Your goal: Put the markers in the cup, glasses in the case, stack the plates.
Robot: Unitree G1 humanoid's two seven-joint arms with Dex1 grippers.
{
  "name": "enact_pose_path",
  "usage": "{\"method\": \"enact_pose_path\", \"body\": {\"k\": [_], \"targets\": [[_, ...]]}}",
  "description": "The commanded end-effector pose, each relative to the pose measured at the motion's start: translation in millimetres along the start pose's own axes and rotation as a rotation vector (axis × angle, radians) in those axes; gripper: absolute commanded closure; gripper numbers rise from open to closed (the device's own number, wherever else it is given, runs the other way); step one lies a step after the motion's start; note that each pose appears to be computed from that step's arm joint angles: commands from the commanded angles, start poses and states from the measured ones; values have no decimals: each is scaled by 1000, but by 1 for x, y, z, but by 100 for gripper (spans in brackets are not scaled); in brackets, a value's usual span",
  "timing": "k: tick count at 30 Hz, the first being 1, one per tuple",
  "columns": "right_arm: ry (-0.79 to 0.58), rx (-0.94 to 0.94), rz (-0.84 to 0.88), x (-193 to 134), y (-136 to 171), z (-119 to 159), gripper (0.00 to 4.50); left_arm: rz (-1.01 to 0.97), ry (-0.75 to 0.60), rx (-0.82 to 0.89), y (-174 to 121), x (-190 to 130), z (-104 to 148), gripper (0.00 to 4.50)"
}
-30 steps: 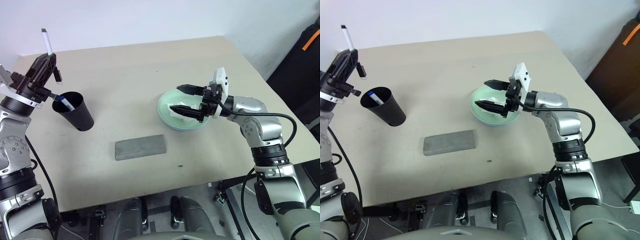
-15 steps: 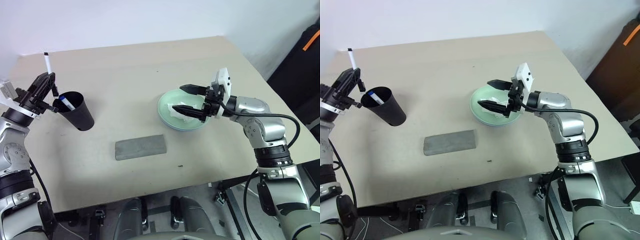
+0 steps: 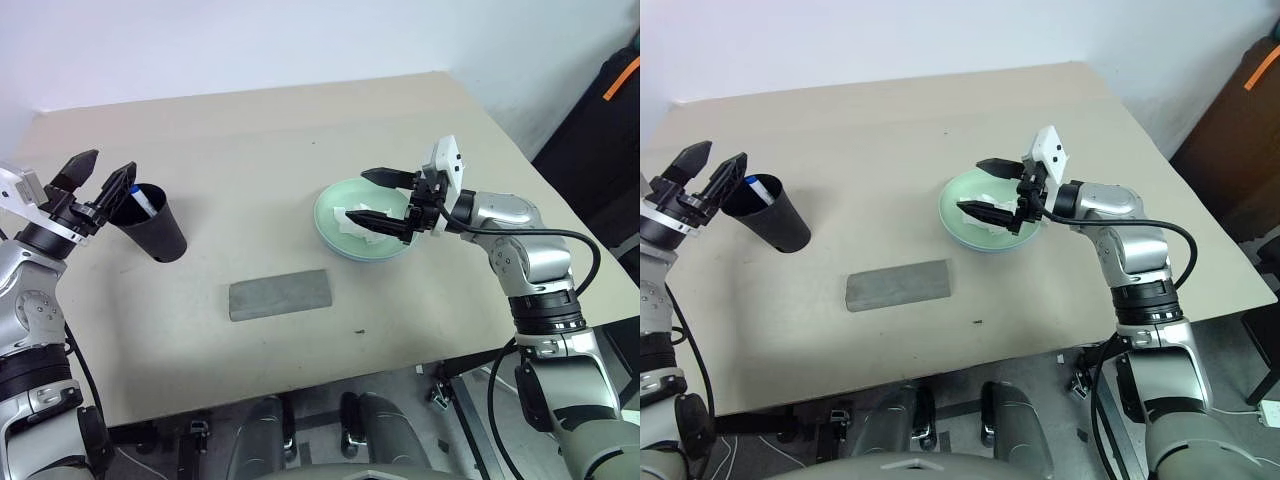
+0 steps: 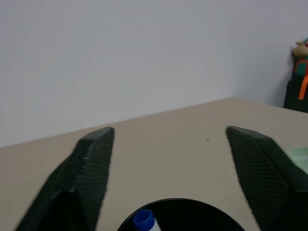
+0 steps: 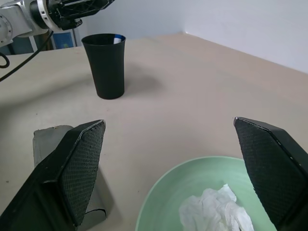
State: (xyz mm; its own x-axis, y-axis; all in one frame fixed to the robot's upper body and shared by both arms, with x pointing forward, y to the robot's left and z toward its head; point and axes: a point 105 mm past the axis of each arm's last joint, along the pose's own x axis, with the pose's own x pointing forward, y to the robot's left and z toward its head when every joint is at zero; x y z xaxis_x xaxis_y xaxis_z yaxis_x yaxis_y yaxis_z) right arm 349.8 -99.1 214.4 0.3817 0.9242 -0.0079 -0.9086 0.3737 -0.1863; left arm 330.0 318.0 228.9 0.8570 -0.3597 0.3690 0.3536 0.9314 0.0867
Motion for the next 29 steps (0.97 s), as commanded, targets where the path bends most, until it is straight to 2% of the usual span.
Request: {"method": "enact_pose_path", "body": {"k": [1, 3, 6, 10, 13, 20, 29], "targets": [[-41, -49, 0, -3, -1, 16, 0, -24, -42, 14, -3, -1, 23, 2], [-44, -40, -3, -5, -2, 16, 0, -64, -31, -17, -7, -6, 29, 2], [-43, -31, 3, -6, -3, 14, 0, -172, 58, -36, -18, -22, 34, 2], [-45, -13, 20, -5, -1, 12, 0, -215, 105, -58, -27, -41, 48, 2], [-48, 0, 35, -4, 3, 10, 0, -244, 147, -79, -38, -51, 50, 2], [-78, 33, 65, -4, 14, 8, 0, -225, 241, -92, -51, -66, 22, 2], [-72, 42, 31, -6, 21, 0, 0, -246, 297, -123, -67, -76, 0, 2]]}}
